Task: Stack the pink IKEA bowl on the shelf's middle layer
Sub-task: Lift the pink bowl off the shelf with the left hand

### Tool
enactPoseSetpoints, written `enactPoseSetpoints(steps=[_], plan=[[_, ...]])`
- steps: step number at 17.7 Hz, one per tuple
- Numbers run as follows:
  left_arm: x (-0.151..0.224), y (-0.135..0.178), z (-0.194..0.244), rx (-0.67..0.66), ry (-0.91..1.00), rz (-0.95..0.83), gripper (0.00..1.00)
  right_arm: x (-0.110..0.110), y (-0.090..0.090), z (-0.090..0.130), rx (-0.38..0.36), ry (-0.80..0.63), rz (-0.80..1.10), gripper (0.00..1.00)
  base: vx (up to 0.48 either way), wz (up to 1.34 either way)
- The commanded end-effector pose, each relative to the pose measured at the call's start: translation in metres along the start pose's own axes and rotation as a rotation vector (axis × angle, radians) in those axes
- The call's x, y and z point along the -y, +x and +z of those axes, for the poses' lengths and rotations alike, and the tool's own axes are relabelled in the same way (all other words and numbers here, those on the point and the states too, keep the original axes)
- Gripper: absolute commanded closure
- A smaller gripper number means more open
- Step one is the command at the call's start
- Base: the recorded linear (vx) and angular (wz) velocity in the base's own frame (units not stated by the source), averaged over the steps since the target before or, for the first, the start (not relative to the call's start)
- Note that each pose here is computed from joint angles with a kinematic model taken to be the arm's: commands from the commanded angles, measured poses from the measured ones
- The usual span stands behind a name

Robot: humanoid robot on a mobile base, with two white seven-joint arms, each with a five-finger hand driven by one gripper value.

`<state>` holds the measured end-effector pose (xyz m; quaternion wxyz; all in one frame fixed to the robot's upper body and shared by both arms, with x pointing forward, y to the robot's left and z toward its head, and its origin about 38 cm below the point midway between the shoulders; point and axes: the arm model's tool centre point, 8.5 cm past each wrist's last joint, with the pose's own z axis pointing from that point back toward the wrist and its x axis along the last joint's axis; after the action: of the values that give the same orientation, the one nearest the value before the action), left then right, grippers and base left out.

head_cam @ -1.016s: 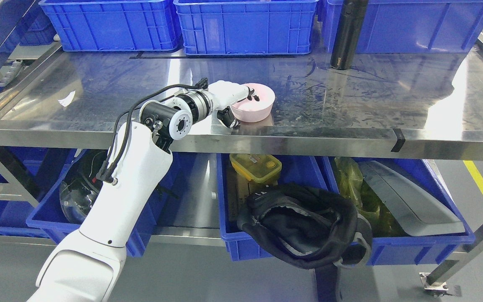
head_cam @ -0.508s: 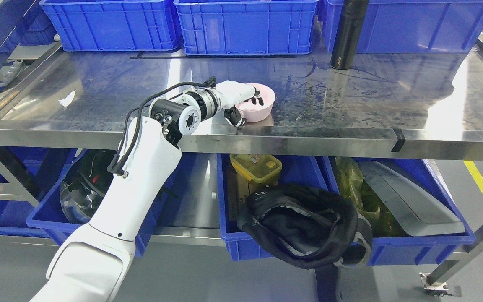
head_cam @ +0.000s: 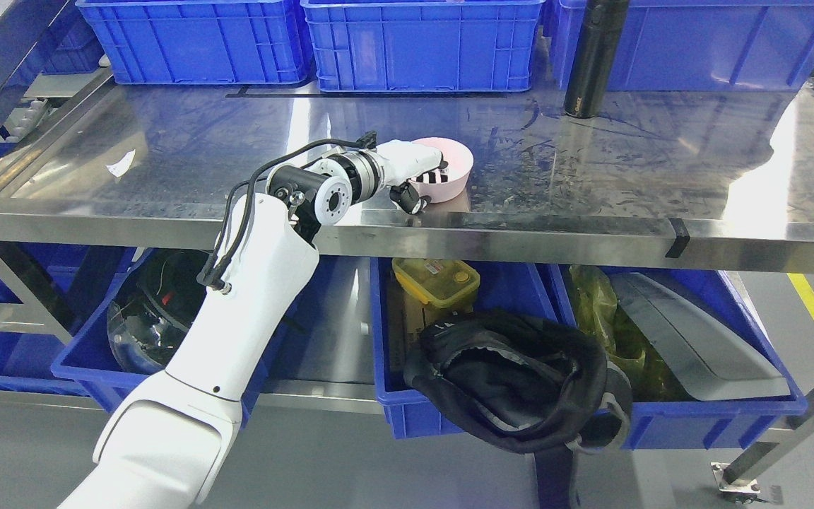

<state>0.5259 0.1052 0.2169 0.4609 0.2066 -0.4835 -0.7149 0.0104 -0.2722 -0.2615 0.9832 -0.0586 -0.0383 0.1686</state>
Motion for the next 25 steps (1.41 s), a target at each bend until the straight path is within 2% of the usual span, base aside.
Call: enactPoseSetpoints(steps=[1,3,7,9,15,19,25], plan=[[-0.030,-0.021,0.016,0.072,0.115,0.025,0.98,0.008,-0.007,0.000,-0.003,-0.013,0.001,0.00,-0.005,0.02],[-0.040,-0.040,0.035,0.145,0.215,0.019,1.00,0.008,-0.007,0.000,-0.003,-0.013,0.002,0.00,0.002,-0.02],[-0.061,-0.052,0.060,0.144,0.348,0.062,0.99,0.008,-0.007,0.000,-0.003,-0.013,0.002,0.00,0.002,-0.02],[-0.072,-0.054,0.078,0.179,0.419,0.001,0.99,0.008,-0.007,0.000,-0.003,-0.013,0.001,0.00,0.000,0.00],[-0.024,-0.032,0.110,0.402,0.538,-0.110,0.99,0.008,-0.007,0.000,-0.003,-0.013,0.001,0.00,0.000,0.00],[-0.016,-0.036,0.124,0.423,0.596,-0.102,0.99,0.008,-0.007,0.000,-0.003,-0.013,0.001,0.00,0.000,0.00],[0.033,-0.039,0.120,0.430,0.543,-0.012,0.99,0.008,-0.007,0.000,-0.003,-0.013,0.001,0.00,-0.001,0.20]])
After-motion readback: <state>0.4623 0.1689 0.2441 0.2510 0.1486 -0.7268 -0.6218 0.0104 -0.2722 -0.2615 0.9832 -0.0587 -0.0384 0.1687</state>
